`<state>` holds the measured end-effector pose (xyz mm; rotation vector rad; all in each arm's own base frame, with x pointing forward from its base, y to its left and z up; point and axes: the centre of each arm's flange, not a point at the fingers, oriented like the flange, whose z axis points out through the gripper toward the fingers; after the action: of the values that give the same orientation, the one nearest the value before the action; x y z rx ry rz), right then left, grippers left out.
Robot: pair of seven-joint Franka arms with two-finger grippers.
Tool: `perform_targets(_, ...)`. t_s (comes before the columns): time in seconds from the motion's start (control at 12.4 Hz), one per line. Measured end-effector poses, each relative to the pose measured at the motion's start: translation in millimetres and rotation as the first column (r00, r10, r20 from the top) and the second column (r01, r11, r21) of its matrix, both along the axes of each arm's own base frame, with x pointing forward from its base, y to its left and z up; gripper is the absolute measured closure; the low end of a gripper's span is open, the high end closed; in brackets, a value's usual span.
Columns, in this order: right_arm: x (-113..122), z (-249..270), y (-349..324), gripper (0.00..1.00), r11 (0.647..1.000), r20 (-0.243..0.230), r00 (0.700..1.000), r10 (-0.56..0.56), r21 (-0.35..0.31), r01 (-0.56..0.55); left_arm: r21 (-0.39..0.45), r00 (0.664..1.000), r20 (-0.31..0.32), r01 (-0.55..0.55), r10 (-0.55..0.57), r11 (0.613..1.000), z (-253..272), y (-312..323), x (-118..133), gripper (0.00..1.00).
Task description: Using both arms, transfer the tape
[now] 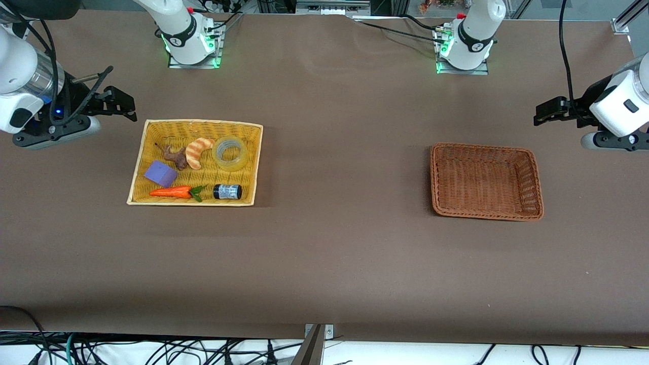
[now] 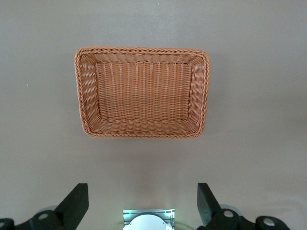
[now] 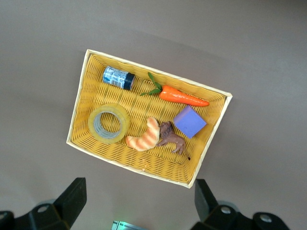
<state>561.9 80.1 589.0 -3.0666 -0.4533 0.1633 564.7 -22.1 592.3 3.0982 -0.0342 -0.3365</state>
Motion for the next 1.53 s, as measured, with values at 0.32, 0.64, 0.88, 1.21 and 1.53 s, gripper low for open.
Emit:
perform_targets(0.32,0.0,0.0,-0.3,0.00,1.000,0.000,1.000,0.000,-0.002,0.000,0.000,1.000,0.001,0.000,0.000,1.000,0.1,0.0,0.1,0.00)
perform_targets(0.64,-0.6,-0.5,-0.9,0.00,1.000,-0.005,1.000,0.001,-0.009,-0.001,0.000,1.000,0.001,0.000,0.000,1.000,0.1,0.0,0.1,0.00)
perform_targets(0.88,-1.0,-1.0,-1.2,0.00,1.000,-0.009,1.000,0.001,-0.012,-0.001,0.000,1.000,0.001,0.000,0.000,1.000,0.1,0.0,0.1,0.00)
perform_targets(1.21,-1.6,-2.5,-1.9,0.00,1.000,-0.019,1.000,0.001,-0.016,-0.001,0.000,1.000,0.002,0.000,0.000,1.000,0.1,0.0,0.2,0.00)
perform_targets(1.53,-1.6,-4.2,-2.0,0.00,1.000,-0.024,1.000,0.001,-0.017,-0.001,0.000,1.000,0.002,0.000,0.000,1.000,0.1,0.0,0.3,0.00)
